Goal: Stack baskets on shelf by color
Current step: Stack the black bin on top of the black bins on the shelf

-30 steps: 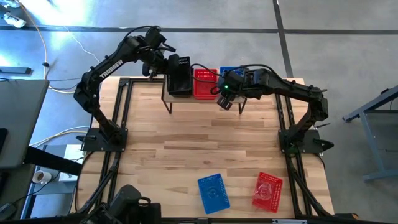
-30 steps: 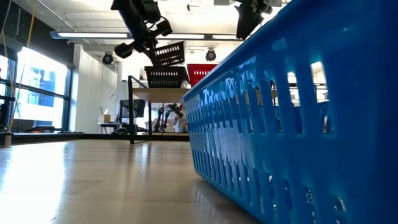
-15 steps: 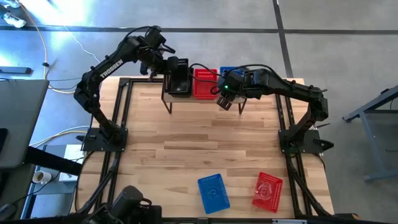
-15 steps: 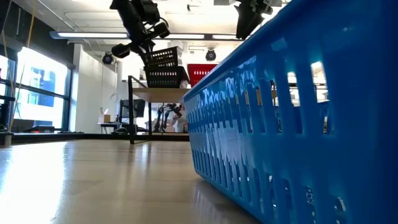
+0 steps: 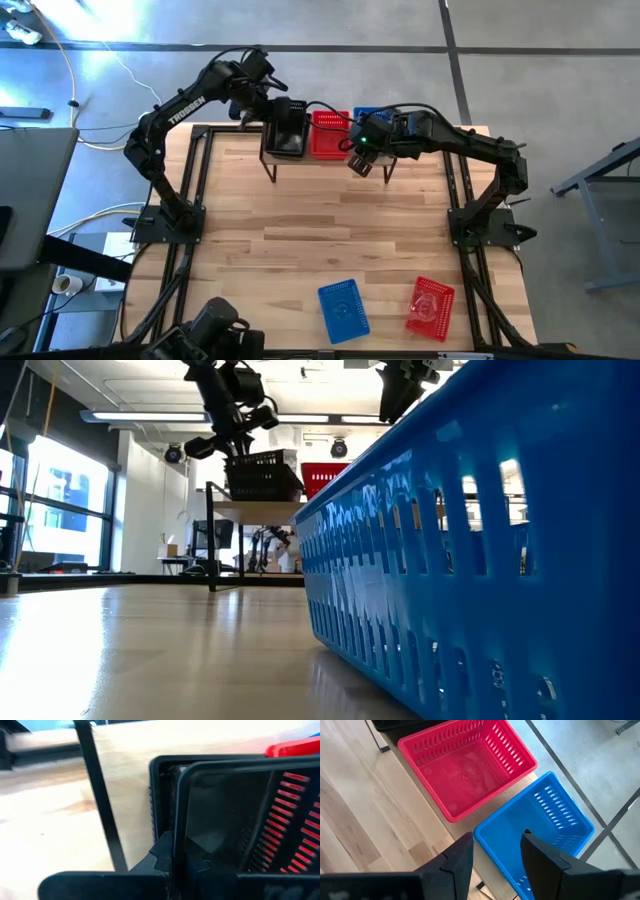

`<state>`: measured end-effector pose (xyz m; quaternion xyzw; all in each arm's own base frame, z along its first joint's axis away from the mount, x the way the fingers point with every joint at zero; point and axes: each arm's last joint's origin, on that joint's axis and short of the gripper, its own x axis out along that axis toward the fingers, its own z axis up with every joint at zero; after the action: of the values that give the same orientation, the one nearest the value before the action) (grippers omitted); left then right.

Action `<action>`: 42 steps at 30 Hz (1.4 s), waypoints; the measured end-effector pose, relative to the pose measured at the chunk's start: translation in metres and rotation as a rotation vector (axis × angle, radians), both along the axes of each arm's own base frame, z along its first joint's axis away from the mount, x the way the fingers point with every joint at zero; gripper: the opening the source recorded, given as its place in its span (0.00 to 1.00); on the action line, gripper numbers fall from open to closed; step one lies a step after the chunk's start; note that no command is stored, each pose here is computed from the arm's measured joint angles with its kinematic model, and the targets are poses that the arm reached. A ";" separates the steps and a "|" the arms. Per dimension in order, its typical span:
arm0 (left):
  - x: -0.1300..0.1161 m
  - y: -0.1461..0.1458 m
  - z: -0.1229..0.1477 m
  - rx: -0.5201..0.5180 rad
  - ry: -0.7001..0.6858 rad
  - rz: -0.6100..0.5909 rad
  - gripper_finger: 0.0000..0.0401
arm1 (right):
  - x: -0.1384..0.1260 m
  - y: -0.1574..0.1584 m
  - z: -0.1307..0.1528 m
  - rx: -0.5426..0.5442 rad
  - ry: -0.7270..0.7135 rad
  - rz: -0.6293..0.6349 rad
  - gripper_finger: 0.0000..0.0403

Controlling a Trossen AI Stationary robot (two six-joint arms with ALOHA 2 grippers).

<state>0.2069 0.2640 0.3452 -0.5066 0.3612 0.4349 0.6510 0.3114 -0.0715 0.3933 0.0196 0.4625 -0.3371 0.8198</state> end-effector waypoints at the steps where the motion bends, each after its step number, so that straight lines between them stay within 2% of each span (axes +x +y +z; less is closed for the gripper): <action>1: 0.000 0.000 0.000 0.016 0.017 -0.005 0.00 | 0.000 0.000 0.000 0.000 0.000 -0.001 0.37; 6: 0.000 0.001 0.000 0.029 0.020 -0.010 0.01 | 0.000 0.000 0.000 0.000 0.000 -0.001 0.37; 11: 0.002 0.003 0.001 0.051 -0.004 -0.002 0.07 | 0.000 0.000 0.000 0.001 -0.003 -0.005 0.37; 21: 0.001 0.003 0.004 0.031 -0.038 -0.024 0.17 | 0.000 0.000 0.000 -0.003 0.000 -0.004 0.37; 30: -0.004 0.005 0.042 0.161 -0.104 -0.070 0.18 | 0.000 0.000 0.000 -0.010 0.007 0.004 0.37; 35: -0.006 0.003 0.054 0.202 -0.102 -0.097 0.18 | 0.000 0.000 0.000 -0.010 0.007 0.004 0.37; 38: -0.002 -0.003 0.055 0.205 -0.092 -0.154 0.18 | 0.000 0.000 0.000 -0.008 0.007 0.005 0.37; 42: 0.011 -0.024 0.051 0.180 -0.019 -0.349 0.18 | 0.000 0.000 0.000 0.019 -0.001 0.013 0.37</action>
<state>0.2176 0.2403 0.3962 -0.3800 0.3970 0.3411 0.7627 0.3117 -0.0711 0.3929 0.0244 0.4652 -0.3273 0.8221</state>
